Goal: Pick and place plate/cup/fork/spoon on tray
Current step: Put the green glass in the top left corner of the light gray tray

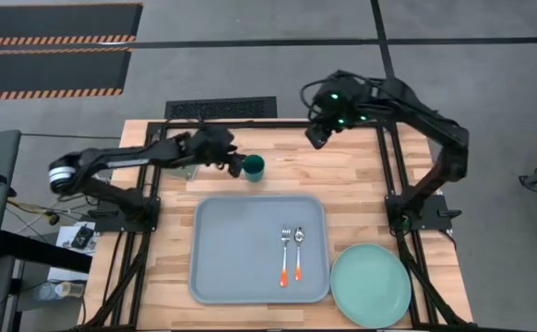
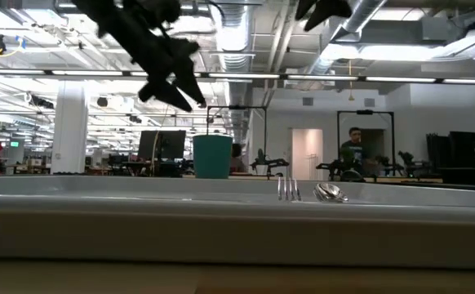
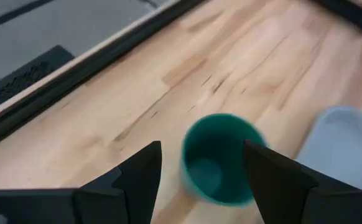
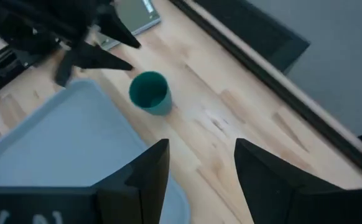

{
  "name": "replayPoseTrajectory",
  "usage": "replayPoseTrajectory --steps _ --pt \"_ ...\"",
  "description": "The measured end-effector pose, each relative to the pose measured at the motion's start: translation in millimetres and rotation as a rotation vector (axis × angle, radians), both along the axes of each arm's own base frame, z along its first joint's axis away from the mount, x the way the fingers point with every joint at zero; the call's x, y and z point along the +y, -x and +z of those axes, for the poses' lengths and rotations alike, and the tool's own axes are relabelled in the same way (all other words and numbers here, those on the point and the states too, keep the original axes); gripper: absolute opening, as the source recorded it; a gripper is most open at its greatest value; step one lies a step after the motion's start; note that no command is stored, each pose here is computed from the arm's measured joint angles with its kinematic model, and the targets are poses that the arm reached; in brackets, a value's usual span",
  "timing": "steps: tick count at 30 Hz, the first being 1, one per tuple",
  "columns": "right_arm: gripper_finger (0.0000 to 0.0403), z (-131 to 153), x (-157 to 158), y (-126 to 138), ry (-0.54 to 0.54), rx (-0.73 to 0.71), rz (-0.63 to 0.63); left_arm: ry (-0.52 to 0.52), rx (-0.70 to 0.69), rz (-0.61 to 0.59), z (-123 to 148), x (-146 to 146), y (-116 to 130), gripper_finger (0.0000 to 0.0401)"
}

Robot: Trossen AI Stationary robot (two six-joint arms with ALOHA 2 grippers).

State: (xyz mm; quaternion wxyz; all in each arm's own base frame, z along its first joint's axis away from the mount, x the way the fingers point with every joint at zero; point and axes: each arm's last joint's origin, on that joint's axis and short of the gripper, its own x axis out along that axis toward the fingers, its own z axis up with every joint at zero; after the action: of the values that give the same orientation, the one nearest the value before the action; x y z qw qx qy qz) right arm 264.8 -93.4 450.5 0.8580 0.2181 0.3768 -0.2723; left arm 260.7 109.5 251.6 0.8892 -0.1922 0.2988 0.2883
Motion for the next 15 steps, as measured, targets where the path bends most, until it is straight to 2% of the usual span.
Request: replayPoseTrajectory --steps 7,15 --pt "0.0201 9.8 23.9 9.2 0.052 -0.014 0.028 0.04 0.162 -0.046 -18.8 25.1 -26.1 0.021" --pt "0.0196 5.0 30.7 1.4 0.057 0.012 0.051 0.079 0.223 -0.061 -35.4 33.6 -30.9 0.021"
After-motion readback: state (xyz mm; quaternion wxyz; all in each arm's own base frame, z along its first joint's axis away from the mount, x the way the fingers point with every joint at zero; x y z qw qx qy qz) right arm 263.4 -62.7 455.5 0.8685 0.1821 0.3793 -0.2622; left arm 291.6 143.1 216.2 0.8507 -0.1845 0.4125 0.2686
